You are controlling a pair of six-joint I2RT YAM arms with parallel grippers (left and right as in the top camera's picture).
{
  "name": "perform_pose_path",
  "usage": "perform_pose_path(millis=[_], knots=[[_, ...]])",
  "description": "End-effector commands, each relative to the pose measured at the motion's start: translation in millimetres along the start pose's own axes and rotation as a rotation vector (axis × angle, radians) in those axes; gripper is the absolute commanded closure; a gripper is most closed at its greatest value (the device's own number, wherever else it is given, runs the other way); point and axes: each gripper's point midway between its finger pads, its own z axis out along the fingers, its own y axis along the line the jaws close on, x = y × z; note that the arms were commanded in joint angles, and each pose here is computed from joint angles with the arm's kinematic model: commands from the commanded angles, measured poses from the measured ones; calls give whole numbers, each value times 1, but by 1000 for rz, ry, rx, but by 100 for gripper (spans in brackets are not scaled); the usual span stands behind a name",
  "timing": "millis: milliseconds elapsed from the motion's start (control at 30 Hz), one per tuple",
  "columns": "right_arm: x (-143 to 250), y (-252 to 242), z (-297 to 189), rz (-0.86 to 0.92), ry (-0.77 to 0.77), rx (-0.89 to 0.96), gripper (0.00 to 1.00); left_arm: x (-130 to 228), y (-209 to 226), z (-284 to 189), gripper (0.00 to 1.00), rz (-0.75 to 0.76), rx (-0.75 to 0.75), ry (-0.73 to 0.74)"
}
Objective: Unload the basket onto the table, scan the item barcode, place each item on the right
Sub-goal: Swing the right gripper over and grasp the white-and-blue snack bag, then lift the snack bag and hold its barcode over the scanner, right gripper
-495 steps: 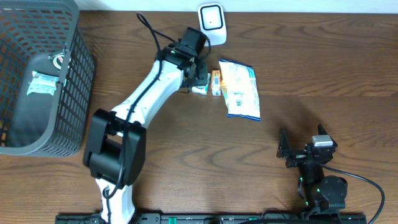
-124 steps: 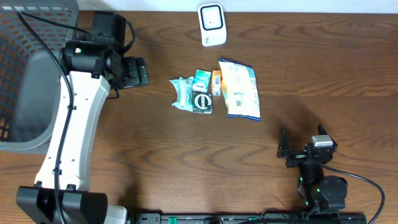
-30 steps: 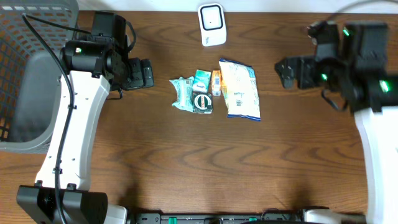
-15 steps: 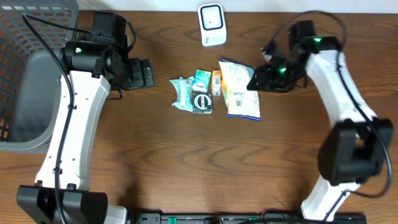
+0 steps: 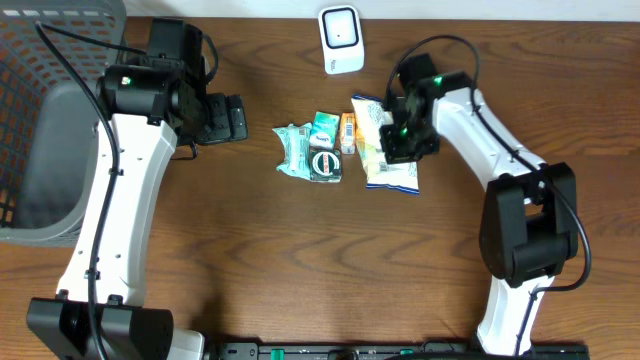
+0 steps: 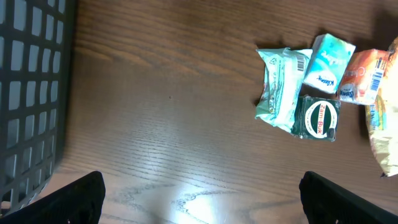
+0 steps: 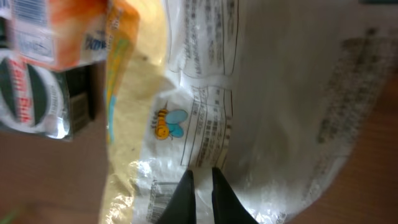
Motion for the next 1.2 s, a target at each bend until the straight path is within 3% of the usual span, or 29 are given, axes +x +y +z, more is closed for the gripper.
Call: perform_pose_path(millis=[0,167,400,533,600,667,767,800,933,1167], knots=[[23,-18,24,49,62,105,99,1,2,4,2,5,-9,12],[56,-26,28,74,178,138,99,1,2,4,2,4,-9,12],[89,-49,-18,141,249,324,99,1,2,4,2,4,-9,12],[82,-42,-51,132,135,314,99,1,2,4,2,4,-9,12],[70,-37,-67,125,39,297,99,1,2,4,2,4,-9,12],[53,-32,-80,116,-71,277,92,1,2,4,2,4,-9,12],[26,-24,-90,104,-204,242,95,1,2,4,2,4,-9,12],[19,-24,-91,103,-229,237,99,1,2,4,2,4,-9,12],[8,-17,-73,96,-222,188,99,1,2,4,2,4,-9,12],[6,-15,3,114,-81,164,99,1,2,4,2,4,-9,12]])
